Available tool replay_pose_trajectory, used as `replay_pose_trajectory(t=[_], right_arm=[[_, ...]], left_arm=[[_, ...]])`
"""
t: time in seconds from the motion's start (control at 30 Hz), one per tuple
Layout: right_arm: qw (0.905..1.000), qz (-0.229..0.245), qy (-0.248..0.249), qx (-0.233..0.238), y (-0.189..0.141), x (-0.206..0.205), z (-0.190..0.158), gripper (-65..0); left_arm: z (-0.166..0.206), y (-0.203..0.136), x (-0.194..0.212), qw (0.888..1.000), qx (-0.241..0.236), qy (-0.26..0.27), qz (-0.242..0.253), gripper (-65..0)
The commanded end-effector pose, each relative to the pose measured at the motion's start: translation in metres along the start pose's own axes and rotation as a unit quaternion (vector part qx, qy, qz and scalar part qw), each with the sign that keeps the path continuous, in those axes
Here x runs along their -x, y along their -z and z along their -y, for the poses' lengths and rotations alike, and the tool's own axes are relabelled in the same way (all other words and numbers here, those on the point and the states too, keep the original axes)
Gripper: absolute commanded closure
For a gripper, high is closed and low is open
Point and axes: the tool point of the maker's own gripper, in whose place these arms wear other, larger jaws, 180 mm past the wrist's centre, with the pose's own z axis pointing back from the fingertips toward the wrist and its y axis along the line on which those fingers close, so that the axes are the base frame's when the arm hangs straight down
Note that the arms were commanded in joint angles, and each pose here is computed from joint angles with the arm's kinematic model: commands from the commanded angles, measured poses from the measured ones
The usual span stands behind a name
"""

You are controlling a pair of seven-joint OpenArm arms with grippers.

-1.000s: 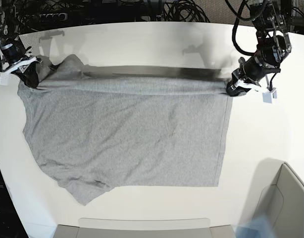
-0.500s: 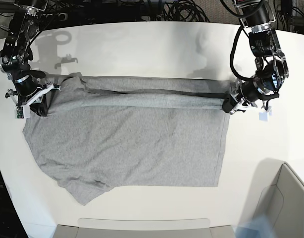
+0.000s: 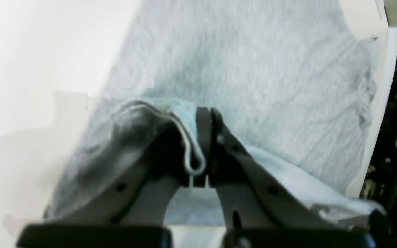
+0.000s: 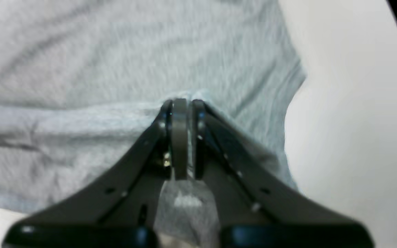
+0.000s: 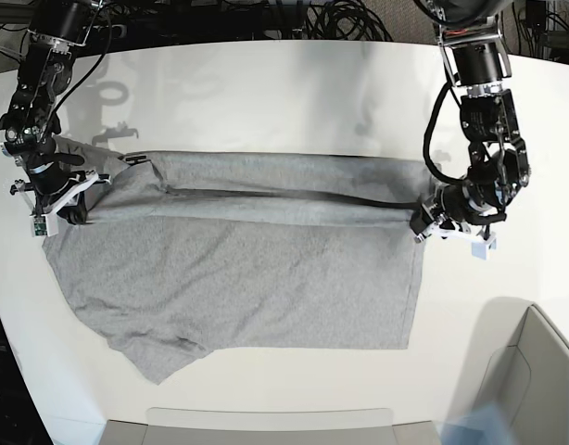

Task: Fold the T-shirt properly
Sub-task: 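Lift the shoulder edge with both grippers and fold it over the shirt body, then lower the folded edge with both grippers and release it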

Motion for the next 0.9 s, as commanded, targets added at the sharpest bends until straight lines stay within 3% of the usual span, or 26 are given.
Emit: replay_pose_trajectory(t=[0.0,0.37,0.6,0.77,0.87], right_arm=[[0.9992,0.037,-0.011,0.006,-0.002,-0.027,0.009,0.0],[0.9985,0.039,-0.016,0.036,0.018,-0.052,0.033,0.0],[0.9978,0.047,-0.037,0.03,0.042,-0.06,0.027,0.0],[0.9972,0.04,-0.058,0.025,0.056,-0.058,0.018,0.0],[0.9974,0.042,-0.053,0.024,0.058,-0.059,0.019,-10.2]], left_arm=[[0.014,-0.003,-0.021,1.0,0.014,0.007,0.021,0.0],[0.013,0.012,-0.038,0.999,0.012,-0.015,0.028,0.0],[0.024,0.024,-0.04,0.998,-0.016,0.047,0.039,0.0],[0.024,0.022,-0.044,0.998,-0.016,0.047,0.046,0.0],[0.024,0.022,-0.046,0.997,-0.016,0.047,0.051,-7.6]])
